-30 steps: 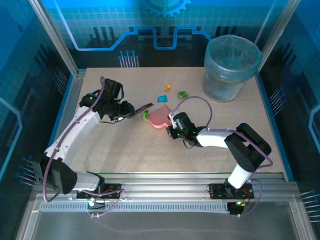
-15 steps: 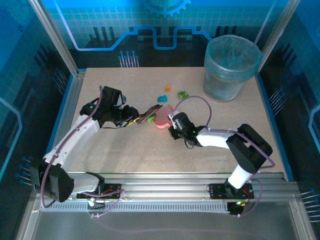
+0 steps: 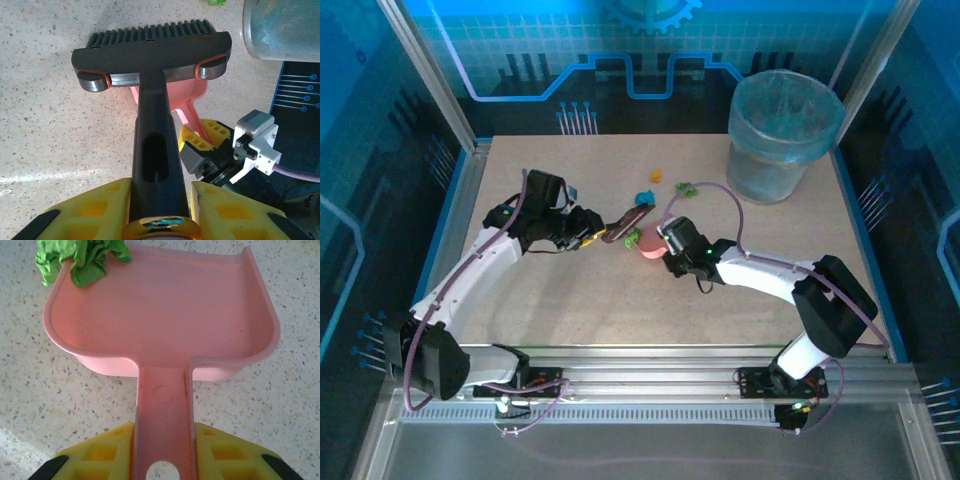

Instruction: Sweep away the paper scraps from the table

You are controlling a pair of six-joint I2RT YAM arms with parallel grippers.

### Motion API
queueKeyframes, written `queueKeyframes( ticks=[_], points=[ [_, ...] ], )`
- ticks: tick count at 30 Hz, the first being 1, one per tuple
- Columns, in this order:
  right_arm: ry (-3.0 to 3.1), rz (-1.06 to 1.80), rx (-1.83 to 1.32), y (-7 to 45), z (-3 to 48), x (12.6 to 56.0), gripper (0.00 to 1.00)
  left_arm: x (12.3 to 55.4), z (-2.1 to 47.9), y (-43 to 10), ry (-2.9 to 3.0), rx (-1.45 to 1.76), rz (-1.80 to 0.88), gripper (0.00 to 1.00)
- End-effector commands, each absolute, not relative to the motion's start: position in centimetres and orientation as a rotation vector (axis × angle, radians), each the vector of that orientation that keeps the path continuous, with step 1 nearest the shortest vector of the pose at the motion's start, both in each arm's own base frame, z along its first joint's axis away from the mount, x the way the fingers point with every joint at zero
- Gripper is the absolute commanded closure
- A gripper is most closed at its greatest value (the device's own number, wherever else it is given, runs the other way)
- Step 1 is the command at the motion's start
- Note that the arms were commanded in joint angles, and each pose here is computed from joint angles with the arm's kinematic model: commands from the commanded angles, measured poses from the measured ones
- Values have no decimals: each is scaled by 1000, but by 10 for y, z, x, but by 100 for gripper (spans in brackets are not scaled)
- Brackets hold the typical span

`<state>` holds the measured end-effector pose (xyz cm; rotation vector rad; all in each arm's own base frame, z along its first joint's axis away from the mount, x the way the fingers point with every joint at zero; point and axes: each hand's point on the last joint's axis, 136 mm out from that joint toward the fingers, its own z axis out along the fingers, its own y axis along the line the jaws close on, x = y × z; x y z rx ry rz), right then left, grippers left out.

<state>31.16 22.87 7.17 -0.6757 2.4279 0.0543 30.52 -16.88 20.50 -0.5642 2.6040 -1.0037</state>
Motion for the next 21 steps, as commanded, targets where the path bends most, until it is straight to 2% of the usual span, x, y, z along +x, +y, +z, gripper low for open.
queueKeyframes(
  ticks=[1, 5, 15, 21],
  points=[
    [2486, 28, -759, 222, 61, 291, 100, 310, 217, -178, 2571, -516, -1086, 97],
    [2500, 50, -720, 221, 64, 287, 100, 307, 219, -174, 2579, -500, -1053, 96],
    [2528, -97, -719, 193, 63, 269, 100, 302, 218, -168, 2592, -494, -1032, 95],
    [2518, -58, -702, 193, 69, 262, 100, 297, 215, -166, 2616, -484, -1016, 96]
  ],
)
